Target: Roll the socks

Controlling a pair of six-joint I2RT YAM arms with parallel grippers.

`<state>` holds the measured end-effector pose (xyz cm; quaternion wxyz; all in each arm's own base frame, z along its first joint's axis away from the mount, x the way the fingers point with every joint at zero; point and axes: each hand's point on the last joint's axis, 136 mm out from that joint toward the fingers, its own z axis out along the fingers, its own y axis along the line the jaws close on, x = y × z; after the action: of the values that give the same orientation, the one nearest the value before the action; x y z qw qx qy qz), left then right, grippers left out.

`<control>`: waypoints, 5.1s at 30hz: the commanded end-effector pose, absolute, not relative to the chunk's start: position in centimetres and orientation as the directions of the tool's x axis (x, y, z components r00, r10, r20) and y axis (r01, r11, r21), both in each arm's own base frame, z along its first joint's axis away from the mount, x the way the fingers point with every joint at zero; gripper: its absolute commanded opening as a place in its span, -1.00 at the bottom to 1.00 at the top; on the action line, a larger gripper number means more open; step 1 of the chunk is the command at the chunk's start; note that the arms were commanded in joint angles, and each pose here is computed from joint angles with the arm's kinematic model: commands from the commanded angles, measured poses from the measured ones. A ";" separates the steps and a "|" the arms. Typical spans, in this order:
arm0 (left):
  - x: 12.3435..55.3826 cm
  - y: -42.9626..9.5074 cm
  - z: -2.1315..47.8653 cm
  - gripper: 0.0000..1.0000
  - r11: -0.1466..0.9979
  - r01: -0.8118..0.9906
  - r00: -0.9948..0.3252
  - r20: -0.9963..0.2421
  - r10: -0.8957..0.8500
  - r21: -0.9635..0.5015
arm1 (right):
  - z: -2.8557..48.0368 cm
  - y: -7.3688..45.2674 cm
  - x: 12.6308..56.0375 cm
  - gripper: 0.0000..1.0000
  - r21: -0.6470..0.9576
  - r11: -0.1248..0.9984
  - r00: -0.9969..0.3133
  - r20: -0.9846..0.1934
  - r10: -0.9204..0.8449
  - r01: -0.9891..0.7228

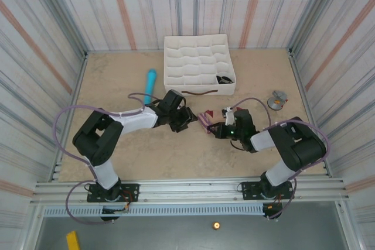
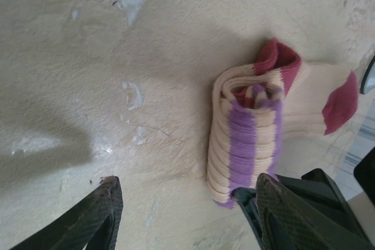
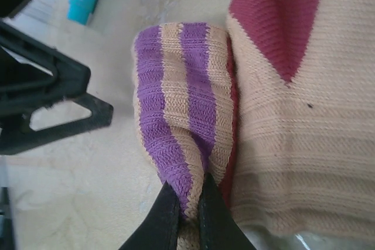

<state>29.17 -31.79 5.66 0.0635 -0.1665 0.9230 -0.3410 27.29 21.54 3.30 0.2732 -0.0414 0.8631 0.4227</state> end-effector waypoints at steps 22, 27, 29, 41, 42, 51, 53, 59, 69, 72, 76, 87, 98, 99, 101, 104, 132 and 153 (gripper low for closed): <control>31.2 -36.4 4.4 0.00 0.699 -0.073 -0.957 -0.147 -0.250 -0.712 | -1.9 17.6 26.6 -1.00 0.774 0.603 -0.934 -0.045 0.355 0.192; 31.7 -37.3 4.6 0.02 0.690 -0.039 -0.955 -0.176 -0.239 -0.723 | -2.3 17.5 26.5 -1.00 0.778 0.588 -0.931 -0.013 0.366 0.220; 32.0 -37.6 4.3 0.03 0.690 -0.030 -0.955 -0.183 -0.233 -0.723 | -2.5 17.5 26.5 -1.00 0.777 0.588 -0.931 -0.005 0.365 0.226; 32.2 -38.0 1.8 -0.05 0.708 -0.086 -0.960 -0.131 -0.247 -0.701 | -2.1 17.2 26.8 -1.00 0.797 0.553 -0.923 0.015 0.386 0.244; 32.2 -38.0 1.5 -0.06 0.710 -0.092 -0.960 -0.126 -0.248 -0.698 | -2.1 17.2 26.9 -1.00 0.800 0.549 -0.922 0.016 0.387 0.244; 31.8 -38.5 -0.2 -0.02 0.708 -0.147 -0.963 -0.064 -0.261 -0.691 | -1.3 17.3 27.7 -1.00 0.826 0.515 -0.921 0.014 0.390 0.231; 31.8 -38.8 0.0 -0.02 0.699 -0.151 -0.962 -0.060 -0.268 -0.699 | -1.3 17.3 27.8 -1.00 0.828 0.510 -0.921 0.016 0.390 0.231; 31.7 -38.5 -1.8 -0.19 0.725 -0.189 -0.958 -0.036 -0.283 -0.662 | -1.1 17.6 28.0 -1.00 0.840 0.495 -0.923 0.017 0.385 0.222; 31.6 -36.0 -0.5 -0.82 0.781 -0.235 -0.944 -0.056 -0.326 -0.579 | -0.2 17.4 28.0 -0.72 0.826 0.534 -0.931 -0.032 0.363 0.180; 31.3 -34.9 0.3 -0.95 0.796 -0.250 -0.938 -0.066 -0.340 -0.552 | 1.4 17.7 27.9 -0.39 0.806 0.583 -0.942 -0.108 0.318 0.105; 30.8 -33.8 1.3 -1.00 0.810 -0.262 -0.937 -0.062 -0.343 -0.524 | 3.8 18.7 27.4 -0.11 0.725 0.688 -0.941 -0.260 0.217 -0.041; 28.1 -30.5 1.7 -1.00 0.817 -0.345 -0.921 -0.002 -0.390 -0.461 | 8.4 21.1 25.2 0.35 0.290 0.864 -0.738 -0.663 -0.128 -0.412; 27.0 -28.8 1.4 -1.00 0.773 -0.431 -0.894 0.104 -0.436 -0.465 | 8.5 24.9 22.4 0.42 -0.182 0.786 -0.418 -0.764 -0.491 -0.591; 26.9 -28.7 1.5 -1.00 0.774 -0.430 -0.895 0.104 -0.434 -0.465 | 8.2 25.5 22.3 0.42 -0.219 0.769 -0.392 -0.757 -0.522 -0.600; 26.8 -28.6 1.5 -1.00 0.776 -0.429 -0.896 0.105 -0.432 -0.462 | 7.8 26.5 22.2 0.43 -0.276 0.742 -0.356 -0.741 -0.569 -0.611; 26.7 -28.3 1.5 -1.00 0.779 -0.430 -0.896 0.108 -0.431 -0.456 | 7.3 28.1 22.3 0.43 -0.355 0.708 -0.303 -0.721 -0.623 -0.611; 26.5 -27.9 1.2 -0.60 0.738 -0.453 -0.883 0.135 -0.450 -0.500 | 1.0 27.6 23.1 -1.00 -0.341 0.756 -0.400 -0.687 -0.606 -0.559; 29.2 -26.2 7.7 0.65 0.724 -0.332 -0.852 -0.137 -0.505 -0.605 | -0.4 25.6 22.4 -1.00 0.224 0.816 -0.709 -0.644 -0.286 -0.532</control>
<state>28.92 -27.68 6.28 0.0965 -0.2365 0.9143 -0.3145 25.08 27.08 2.99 0.3923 -0.2367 0.8698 0.1832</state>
